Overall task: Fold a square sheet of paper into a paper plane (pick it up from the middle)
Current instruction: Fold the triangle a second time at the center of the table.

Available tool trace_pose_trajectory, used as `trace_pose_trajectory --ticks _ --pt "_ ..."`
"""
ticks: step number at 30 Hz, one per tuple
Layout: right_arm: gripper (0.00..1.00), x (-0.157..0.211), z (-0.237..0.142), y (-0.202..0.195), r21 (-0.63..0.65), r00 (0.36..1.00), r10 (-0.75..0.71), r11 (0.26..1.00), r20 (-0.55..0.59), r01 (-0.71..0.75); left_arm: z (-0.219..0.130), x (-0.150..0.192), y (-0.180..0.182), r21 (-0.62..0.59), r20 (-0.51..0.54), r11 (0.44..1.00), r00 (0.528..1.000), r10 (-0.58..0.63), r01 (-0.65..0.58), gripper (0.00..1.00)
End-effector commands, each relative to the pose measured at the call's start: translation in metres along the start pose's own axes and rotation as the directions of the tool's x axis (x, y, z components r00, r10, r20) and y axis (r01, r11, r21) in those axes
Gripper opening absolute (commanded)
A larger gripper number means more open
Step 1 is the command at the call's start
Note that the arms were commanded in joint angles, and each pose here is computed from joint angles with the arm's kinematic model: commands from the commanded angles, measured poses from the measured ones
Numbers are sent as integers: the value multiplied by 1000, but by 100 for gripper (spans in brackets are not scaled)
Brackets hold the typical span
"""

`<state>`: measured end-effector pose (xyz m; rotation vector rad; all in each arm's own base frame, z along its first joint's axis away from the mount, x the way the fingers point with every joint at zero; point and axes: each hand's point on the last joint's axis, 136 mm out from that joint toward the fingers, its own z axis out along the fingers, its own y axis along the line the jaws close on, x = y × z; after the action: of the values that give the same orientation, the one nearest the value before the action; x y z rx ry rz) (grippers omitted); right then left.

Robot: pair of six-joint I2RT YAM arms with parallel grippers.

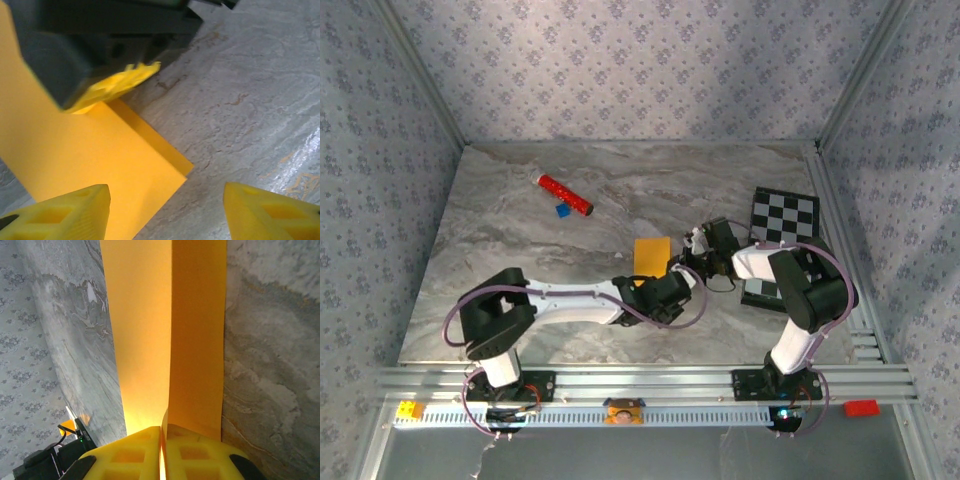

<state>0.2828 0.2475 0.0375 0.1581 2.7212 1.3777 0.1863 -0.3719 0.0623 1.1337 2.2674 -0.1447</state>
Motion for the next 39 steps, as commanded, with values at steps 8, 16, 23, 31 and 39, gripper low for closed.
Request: trace_pose_trajectory --ticks 8,16,23,31,39 --pt "11 -2 0 2 -7 1000 14 1000 -13 -14 5 -2 6 -106 -21 992 997 73 -75 60" --pt "12 -3 -1 1 -4 1000 17 1000 -11 -17 4 -4 8 -116 -9 991 997 72 -73 33" --pt "13 -2 -2 -1 1 1000 21 1000 -9 -21 0 -6 8 -108 2 992 998 63 -62 14" --pt "19 -6 -12 -4 19 999 26 999 26 -27 -5 -11 7 -68 14 997 1000 24 -23 0" --pt "33 -15 -47 -17 118 987 18 992 162 -38 -14 -22 10 152 34 973 983 -182 175 0"
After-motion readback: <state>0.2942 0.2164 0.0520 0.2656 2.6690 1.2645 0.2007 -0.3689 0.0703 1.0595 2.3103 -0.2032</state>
